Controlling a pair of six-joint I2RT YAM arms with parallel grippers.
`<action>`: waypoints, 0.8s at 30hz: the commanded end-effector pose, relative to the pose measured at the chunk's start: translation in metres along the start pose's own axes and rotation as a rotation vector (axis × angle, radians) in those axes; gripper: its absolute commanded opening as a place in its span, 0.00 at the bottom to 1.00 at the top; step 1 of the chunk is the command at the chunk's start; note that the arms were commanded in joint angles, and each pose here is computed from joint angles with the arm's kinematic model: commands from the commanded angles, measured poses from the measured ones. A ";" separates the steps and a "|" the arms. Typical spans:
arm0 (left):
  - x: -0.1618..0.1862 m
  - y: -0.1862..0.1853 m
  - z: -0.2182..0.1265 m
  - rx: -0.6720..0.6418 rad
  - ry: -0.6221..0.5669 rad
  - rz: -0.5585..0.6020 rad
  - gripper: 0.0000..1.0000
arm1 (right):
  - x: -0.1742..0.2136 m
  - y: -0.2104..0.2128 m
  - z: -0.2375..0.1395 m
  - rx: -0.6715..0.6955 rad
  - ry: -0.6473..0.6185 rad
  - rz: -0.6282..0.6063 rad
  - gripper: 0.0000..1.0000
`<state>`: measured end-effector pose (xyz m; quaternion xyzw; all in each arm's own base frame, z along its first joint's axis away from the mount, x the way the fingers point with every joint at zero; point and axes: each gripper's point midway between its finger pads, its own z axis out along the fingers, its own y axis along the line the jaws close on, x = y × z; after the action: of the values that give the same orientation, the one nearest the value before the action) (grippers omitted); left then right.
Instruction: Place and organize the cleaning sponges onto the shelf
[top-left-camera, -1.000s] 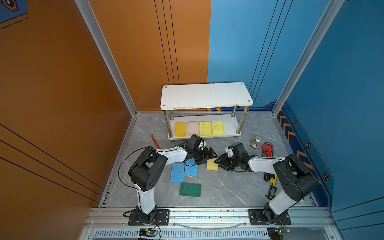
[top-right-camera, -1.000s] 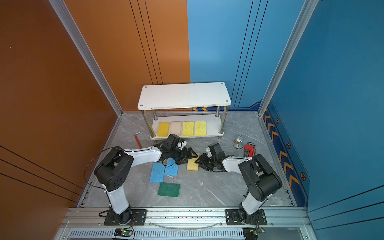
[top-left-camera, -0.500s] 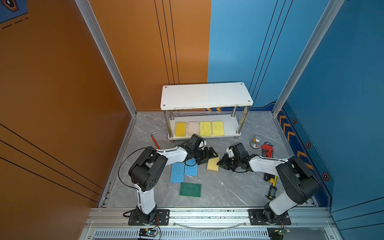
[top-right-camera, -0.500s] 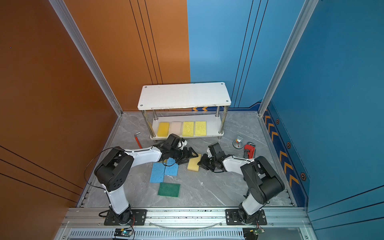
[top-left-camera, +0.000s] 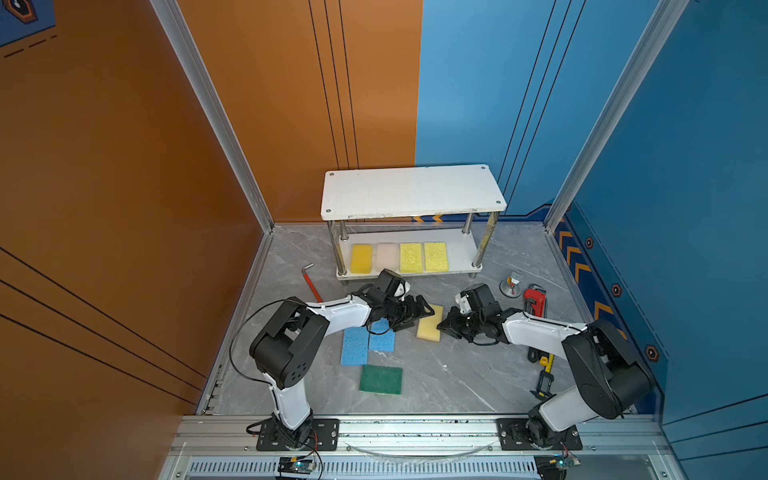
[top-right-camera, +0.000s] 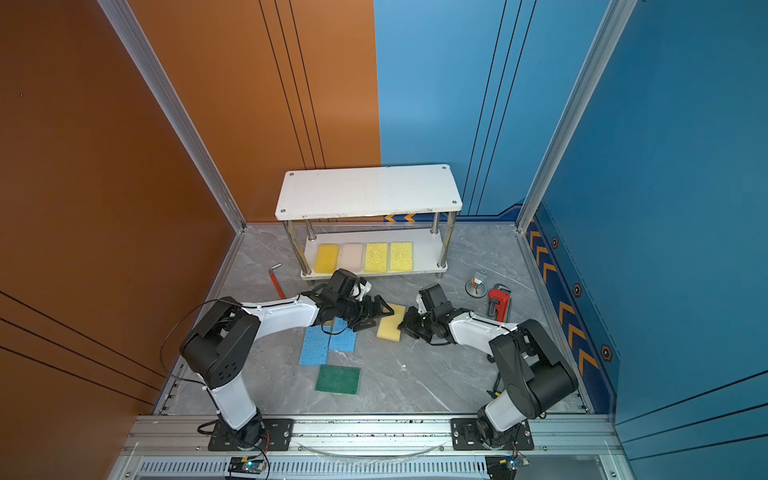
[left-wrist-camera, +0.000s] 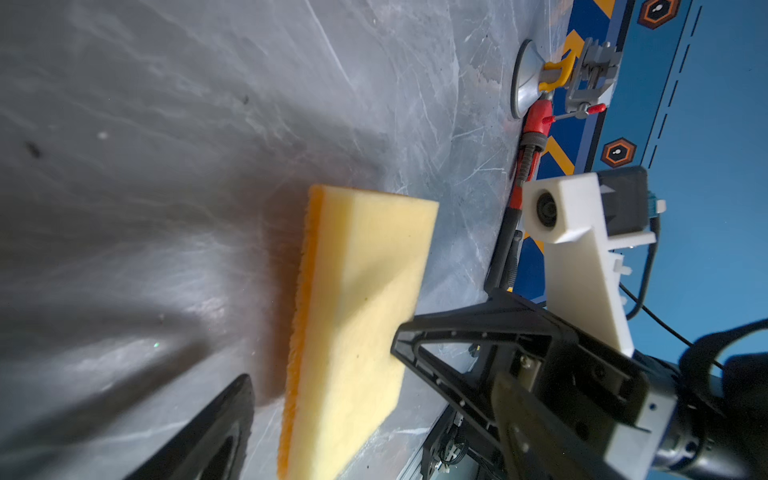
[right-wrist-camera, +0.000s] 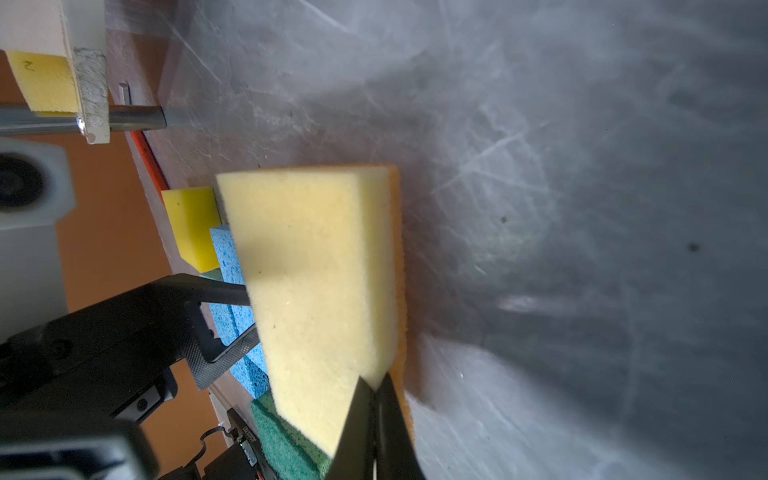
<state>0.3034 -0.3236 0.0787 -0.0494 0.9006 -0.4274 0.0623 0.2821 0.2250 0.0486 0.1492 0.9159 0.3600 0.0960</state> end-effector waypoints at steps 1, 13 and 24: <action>-0.004 0.000 -0.021 -0.009 -0.040 0.006 0.91 | -0.001 -0.008 -0.012 0.020 -0.018 -0.011 0.04; 0.012 0.019 -0.083 -0.119 -0.109 0.029 0.92 | 0.002 -0.043 -0.040 0.043 -0.042 0.042 0.03; 0.051 0.069 -0.136 -0.199 -0.193 -0.065 0.92 | 0.003 -0.053 -0.053 0.075 -0.047 0.031 0.03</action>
<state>0.2469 -0.2028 0.1271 -0.0964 0.9146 -0.3618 0.1528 0.2623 0.1584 0.0523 0.1852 0.9177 0.3309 0.1185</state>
